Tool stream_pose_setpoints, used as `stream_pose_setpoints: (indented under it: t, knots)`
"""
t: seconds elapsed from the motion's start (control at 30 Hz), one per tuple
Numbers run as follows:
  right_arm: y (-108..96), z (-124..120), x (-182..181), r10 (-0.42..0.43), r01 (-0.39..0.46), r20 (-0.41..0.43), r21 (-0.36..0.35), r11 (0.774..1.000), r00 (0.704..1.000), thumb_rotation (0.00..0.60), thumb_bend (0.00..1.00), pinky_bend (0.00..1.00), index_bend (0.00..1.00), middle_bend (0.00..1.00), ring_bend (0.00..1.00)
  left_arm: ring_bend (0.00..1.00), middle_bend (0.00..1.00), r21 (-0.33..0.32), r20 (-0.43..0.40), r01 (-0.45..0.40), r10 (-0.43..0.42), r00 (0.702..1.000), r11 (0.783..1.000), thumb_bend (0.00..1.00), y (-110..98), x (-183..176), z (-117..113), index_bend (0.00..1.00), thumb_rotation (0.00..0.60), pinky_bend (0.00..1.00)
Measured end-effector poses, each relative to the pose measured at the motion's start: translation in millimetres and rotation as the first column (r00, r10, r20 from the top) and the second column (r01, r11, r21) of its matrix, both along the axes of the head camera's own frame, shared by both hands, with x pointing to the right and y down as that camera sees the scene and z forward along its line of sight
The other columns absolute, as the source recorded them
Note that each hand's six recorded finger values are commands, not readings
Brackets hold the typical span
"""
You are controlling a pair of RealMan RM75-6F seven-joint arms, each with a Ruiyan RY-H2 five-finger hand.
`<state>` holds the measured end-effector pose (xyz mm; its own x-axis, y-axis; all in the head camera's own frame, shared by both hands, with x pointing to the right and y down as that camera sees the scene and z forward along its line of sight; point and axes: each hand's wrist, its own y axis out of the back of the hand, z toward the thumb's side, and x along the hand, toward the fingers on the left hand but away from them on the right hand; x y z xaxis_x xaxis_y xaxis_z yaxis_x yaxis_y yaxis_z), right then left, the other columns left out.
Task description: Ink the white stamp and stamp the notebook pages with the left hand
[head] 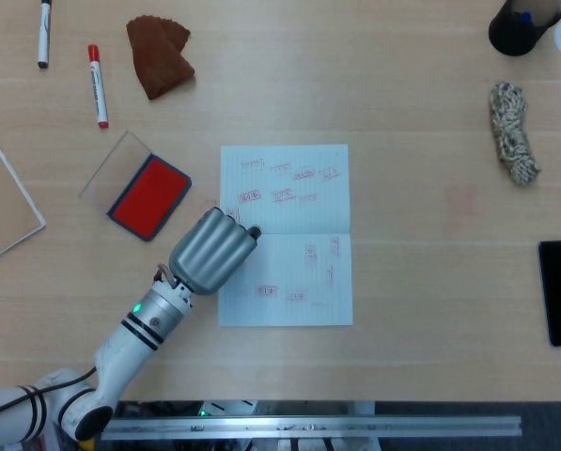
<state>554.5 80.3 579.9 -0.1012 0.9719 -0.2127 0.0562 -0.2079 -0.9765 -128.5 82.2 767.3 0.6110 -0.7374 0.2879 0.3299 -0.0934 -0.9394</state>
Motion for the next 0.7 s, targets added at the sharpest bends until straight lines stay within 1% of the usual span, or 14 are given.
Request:
stream_pose_setpoints:
  t: [0.33,0.7]
  knots:
    - [0.8,0.1,1.2,0.004,-0.004,-0.002,-0.001,1.000,1.000,0.600,0.26,0.42,0.33,0.39,0.31,1.00,1.00,-0.018,0.033,-0.018,0.018,0.999,1.000,0.28,9.0,0.0,15.4,0.59,0.600,1.00]
    - [2.3,0.1,3.1,0.011,-0.011,-0.005,-0.002,1.000,1.000,0.600,0.26,0.42,0.33,0.39,0.31,1.00,1.00,-0.056,0.044,-0.021,0.023,0.999,0.998,0.28,12.3,2.7,27.8,0.59,0.600,1.00]
